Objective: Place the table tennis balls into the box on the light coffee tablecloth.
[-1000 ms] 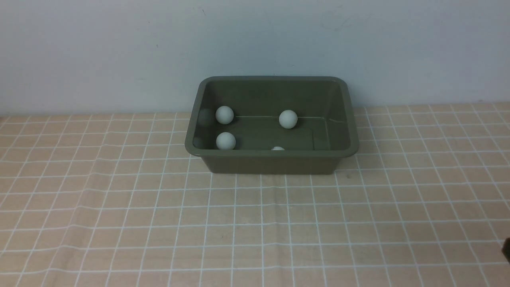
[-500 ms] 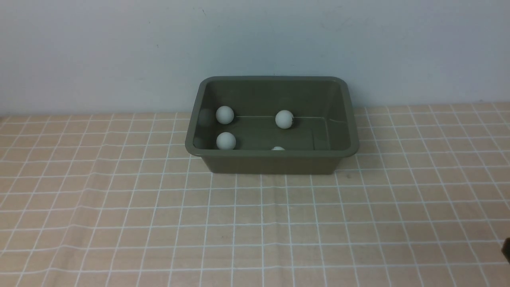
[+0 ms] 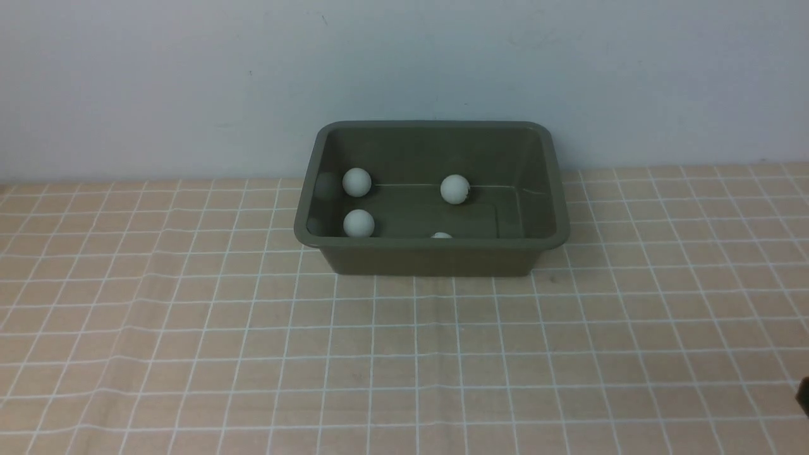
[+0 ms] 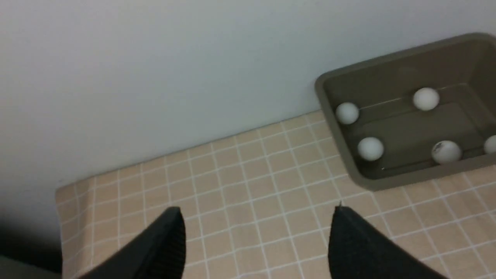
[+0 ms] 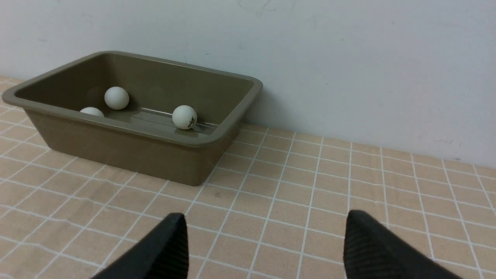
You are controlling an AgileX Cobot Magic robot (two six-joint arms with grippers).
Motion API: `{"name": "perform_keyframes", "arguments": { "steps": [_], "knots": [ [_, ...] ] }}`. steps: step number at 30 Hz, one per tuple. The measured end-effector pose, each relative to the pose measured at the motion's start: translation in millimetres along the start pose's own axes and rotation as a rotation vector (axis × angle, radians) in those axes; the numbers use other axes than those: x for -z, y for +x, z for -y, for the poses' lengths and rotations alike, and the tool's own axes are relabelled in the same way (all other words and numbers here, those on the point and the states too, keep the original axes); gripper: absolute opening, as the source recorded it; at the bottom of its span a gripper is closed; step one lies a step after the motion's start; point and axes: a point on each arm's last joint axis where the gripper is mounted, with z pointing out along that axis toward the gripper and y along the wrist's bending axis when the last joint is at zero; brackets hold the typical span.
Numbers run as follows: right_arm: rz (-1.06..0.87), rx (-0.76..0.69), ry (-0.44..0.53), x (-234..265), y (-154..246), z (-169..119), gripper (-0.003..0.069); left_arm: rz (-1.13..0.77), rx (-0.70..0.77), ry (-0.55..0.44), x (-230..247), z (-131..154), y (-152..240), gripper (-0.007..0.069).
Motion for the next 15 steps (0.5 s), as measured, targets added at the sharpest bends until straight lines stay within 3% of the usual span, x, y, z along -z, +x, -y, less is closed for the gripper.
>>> {"name": "perform_keyframes", "arguments": {
  "steps": [6, 15],
  "knots": [
    [0.0, 0.0, 0.0, 0, 0, 0, 0.049, 0.019, 0.116, -0.069, -25, -8, 60, 0.0415],
    [0.0, 0.0, 0.0, 0, 0, 0, 0.049, 0.025, 0.221, -0.081, -54, 20, 182, 0.0415]
  ]
}}
